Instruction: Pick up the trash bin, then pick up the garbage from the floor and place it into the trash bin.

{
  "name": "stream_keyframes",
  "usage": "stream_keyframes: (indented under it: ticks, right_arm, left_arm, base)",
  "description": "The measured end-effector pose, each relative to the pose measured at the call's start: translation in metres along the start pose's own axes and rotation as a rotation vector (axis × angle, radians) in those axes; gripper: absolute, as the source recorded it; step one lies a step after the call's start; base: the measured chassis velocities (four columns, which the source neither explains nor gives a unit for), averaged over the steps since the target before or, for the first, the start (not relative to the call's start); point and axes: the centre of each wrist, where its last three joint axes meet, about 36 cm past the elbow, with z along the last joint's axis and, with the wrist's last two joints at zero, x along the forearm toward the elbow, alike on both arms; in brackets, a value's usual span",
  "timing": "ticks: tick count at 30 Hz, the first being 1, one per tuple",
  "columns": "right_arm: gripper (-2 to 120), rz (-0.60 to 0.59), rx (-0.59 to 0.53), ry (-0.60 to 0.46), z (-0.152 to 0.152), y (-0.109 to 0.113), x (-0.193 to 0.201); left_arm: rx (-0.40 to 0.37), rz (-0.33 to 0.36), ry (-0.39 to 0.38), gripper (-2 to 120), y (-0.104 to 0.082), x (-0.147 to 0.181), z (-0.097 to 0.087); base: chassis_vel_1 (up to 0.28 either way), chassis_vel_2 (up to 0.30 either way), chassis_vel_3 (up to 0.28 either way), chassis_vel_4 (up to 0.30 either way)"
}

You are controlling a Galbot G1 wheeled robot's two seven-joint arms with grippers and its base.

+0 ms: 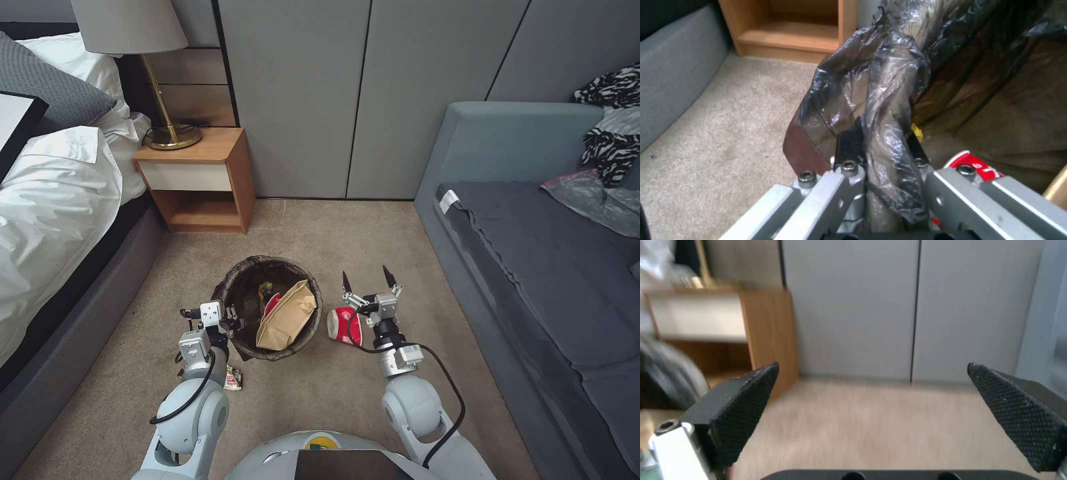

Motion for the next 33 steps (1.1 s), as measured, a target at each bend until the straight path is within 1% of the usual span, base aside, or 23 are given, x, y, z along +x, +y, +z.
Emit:
stream_keyframes:
  ticks: [1, 3, 4, 5, 7, 9, 10, 12, 15, 16, 17, 18, 19, 20, 22, 25, 27, 28, 29, 31, 32, 33]
  right_arm:
    - [100, 0.0, 0.0, 0.0, 0.0, 0.0, 0.0]
    - [100, 0.003, -0.043, 0.116, 0.01, -0.002, -0.007]
    - [100, 0.003, -0.043, 0.116, 0.01, -0.002, -0.007]
    - [100, 0.002, -0.051, 0.141, 0.013, -0.003, -0.008]
    - [100, -0.006, -0.081, 0.219, 0.02, -0.006, -0.013]
    - [100, -0.008, -0.087, 0.233, 0.021, -0.007, -0.014]
    - [100, -0.013, -0.099, 0.265, 0.026, -0.009, -0.017]
    - [100, -0.014, -0.102, 0.273, 0.027, -0.009, -0.017]
    - [100, -0.022, -0.13, 0.331, 0.035, -0.011, -0.022]
    - [100, -0.022, -0.13, 0.331, 0.035, -0.011, -0.022]
    - [100, -0.023, -0.145, 0.368, 0.041, -0.012, -0.025]
    - [100, -0.023, -0.145, 0.368, 0.041, -0.012, -0.025]
    - [100, -0.025, -0.153, 0.413, 0.051, -0.013, -0.029]
    - [100, -0.025, -0.153, 0.413, 0.051, -0.013, -0.029]
    - [100, -0.037, -0.156, 0.451, 0.064, -0.013, -0.032]
    - [100, -0.044, -0.158, 0.469, 0.071, -0.013, -0.034]
    - [100, -0.064, -0.161, 0.519, 0.087, -0.012, -0.038]
    - [100, -0.064, -0.161, 0.519, 0.087, -0.012, -0.038]
    - [100, -0.072, -0.157, 0.534, 0.092, -0.012, -0.042]
    - [100, -0.084, -0.137, 0.586, 0.113, -0.012, -0.057]
    - [100, -0.084, -0.137, 0.586, 0.113, -0.012, -0.057]
    - [100, -0.082, -0.123, 0.608, 0.124, -0.012, -0.066]
  left_arm:
    - [0.0, 0.0, 0.0, 4, 0.0, 0.0, 0.0]
    - [-0.001, -0.001, -0.004, 4, 0.0, 0.0, -0.001]
    - [-0.001, -0.001, -0.004, 4, 0.0, 0.0, -0.001]
    - [-0.001, -0.001, -0.005, 4, 0.0, 0.0, -0.002]
    - [-0.002, -0.002, -0.007, 4, 0.0, 0.001, -0.002]
    - [-0.002, -0.002, -0.008, 4, 0.0, 0.001, -0.002]
    - [-0.003, -0.002, -0.008, 4, 0.0, 0.001, -0.002]
    - [-0.003, -0.002, -0.008, 4, 0.0, 0.001, -0.002]
    - [-0.003, -0.002, -0.009, 4, 0.0, 0.001, -0.003]
    - [-0.003, -0.002, -0.009, 4, 0.0, 0.001, -0.003]
    - [-0.004, -0.002, -0.009, 4, 0.0, 0.001, -0.003]
    - [-0.004, -0.002, -0.009, 4, 0.0, 0.001, -0.003]
    - [-0.004, -0.003, -0.01, 4, 0.0, 0.001, -0.003]
    - [-0.004, -0.003, -0.01, 4, 0.0, 0.001, -0.003]
    - [-0.005, -0.003, -0.01, 4, 0.0, 0.0, -0.003]
    - [-0.005, -0.004, -0.01, 4, 0.0, 0.001, -0.003]
    - [-0.007, -0.005, -0.009, 4, 0.0, 0.0, -0.002]
    - [-0.007, -0.005, -0.009, 4, 0.0, 0.0, -0.002]
    - [-0.007, -0.005, -0.008, 4, -0.001, 0.0, -0.002]
    - [-0.008, -0.006, -0.003, 4, -0.001, -0.001, 0.0]
    - [-0.008, -0.006, -0.003, 4, -0.001, -0.001, 0.0]
    - [-0.009, -0.006, 0.0, 4, -0.002, -0.001, 0.002]
  base:
    - [0.0, 0.0, 0.0, 0.0]
    - [0.0, 0.0, 0.0, 0.0]
    - [0.0, 0.0, 0.0, 0.0]
    - [0.0, 0.0, 0.0, 0.0]
    - [0.0, 0.0, 0.0, 0.0]
    - [0.0, 0.0, 0.0, 0.0]
    - [0.0, 0.0, 0.0, 0.0]
    - [0.0, 0.0, 0.0, 0.0]
    - [0.0, 0.0, 0.0, 0.0]
    - [0.0, 0.0, 0.0, 0.0]
    - [0.0, 0.0, 0.0, 0.0]
    - [0.0, 0.0, 0.0, 0.0]
    - [0.0, 0.0, 0.0, 0.0]
    - [0.0, 0.0, 0.0, 0.0]
    - [0.0, 0.0, 0.0, 0.0]
    - [0.0, 0.0, 0.0, 0.0]
    - [0.0, 0.0, 0.0, 0.0]
    - [0.0, 0.0, 0.0, 0.0]
    - [0.0, 0.0, 0.0, 0.0]
    - [0.0, 0.0, 0.0, 0.0]
    - [0.0, 0.0, 0.0, 0.0]
    - [0.0, 0.0, 0.0, 0.0]
